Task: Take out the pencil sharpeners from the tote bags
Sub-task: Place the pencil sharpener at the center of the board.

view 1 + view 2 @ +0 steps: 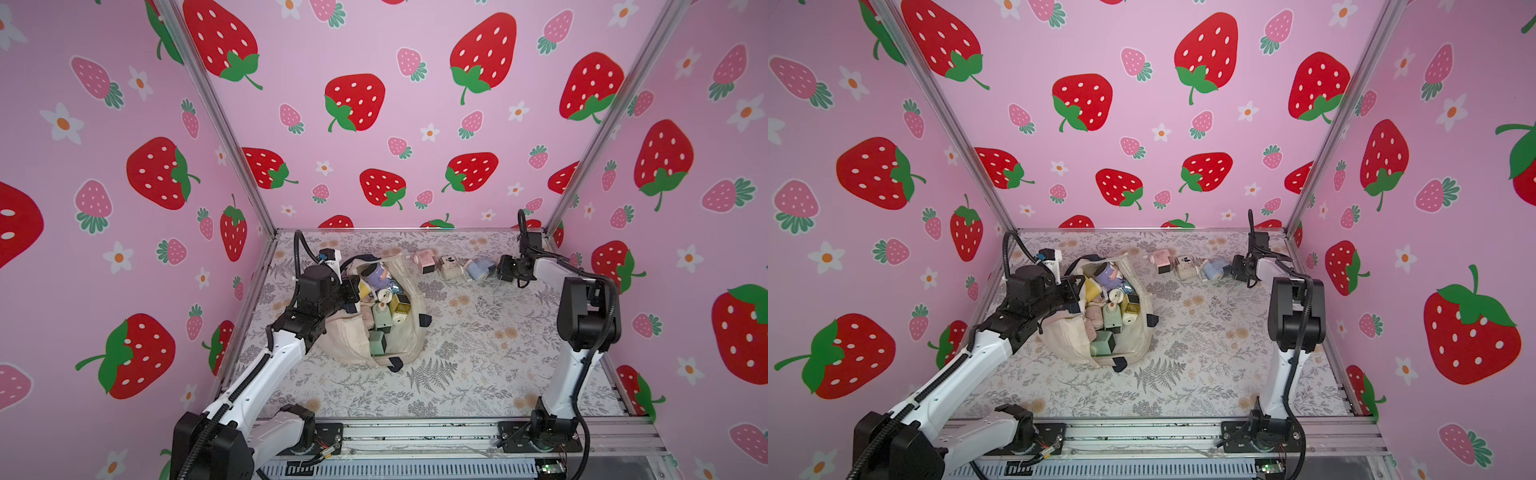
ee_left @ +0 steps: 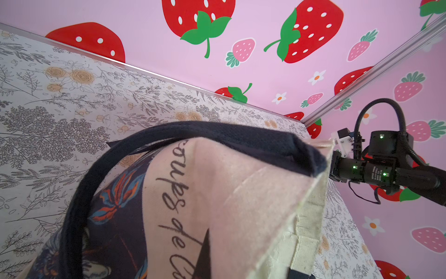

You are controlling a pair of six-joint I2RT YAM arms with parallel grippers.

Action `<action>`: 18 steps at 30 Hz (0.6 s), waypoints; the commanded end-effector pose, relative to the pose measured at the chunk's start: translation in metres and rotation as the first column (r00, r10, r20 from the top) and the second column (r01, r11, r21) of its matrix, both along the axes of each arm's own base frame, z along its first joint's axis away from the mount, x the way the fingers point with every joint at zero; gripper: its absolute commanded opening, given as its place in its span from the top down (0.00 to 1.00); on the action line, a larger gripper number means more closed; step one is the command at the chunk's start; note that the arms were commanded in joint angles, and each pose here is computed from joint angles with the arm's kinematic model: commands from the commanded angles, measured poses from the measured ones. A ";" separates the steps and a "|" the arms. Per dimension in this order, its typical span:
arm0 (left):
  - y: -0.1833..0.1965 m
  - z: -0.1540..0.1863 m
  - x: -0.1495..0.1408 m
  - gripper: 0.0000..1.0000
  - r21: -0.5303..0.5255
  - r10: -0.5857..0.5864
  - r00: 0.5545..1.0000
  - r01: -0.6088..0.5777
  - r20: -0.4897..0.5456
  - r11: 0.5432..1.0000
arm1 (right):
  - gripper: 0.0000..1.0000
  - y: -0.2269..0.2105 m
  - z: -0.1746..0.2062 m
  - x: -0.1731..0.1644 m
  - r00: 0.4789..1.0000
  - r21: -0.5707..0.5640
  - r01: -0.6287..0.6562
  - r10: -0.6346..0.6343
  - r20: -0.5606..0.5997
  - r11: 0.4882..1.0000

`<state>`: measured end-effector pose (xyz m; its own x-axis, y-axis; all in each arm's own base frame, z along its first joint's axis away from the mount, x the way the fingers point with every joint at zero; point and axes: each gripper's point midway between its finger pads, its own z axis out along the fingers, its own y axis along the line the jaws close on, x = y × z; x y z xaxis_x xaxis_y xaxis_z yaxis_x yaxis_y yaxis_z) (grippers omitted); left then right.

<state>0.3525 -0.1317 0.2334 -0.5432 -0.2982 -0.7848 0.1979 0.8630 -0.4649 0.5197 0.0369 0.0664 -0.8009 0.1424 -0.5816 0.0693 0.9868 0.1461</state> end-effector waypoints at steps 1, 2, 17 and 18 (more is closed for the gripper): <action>-0.001 -0.006 -0.005 1.00 0.018 -0.009 1.000 0.009 -0.018 1.000 | 0.33 0.005 0.003 0.006 1.000 -0.015 -0.028 0.028 0.006 1.000; -0.001 -0.006 -0.005 1.00 0.018 -0.008 1.000 0.008 -0.017 1.000 | 0.31 0.005 0.005 0.007 1.000 -0.013 -0.025 0.025 0.012 1.000; -0.001 -0.007 -0.005 1.00 0.016 -0.009 1.000 0.010 -0.019 1.000 | 0.20 -0.001 0.047 -0.003 0.986 0.022 0.068 -0.070 0.152 0.997; -0.001 -0.007 -0.004 1.00 0.016 -0.009 1.000 0.009 -0.020 1.000 | 0.20 0.001 0.056 -0.005 0.981 0.039 0.076 -0.082 0.176 0.996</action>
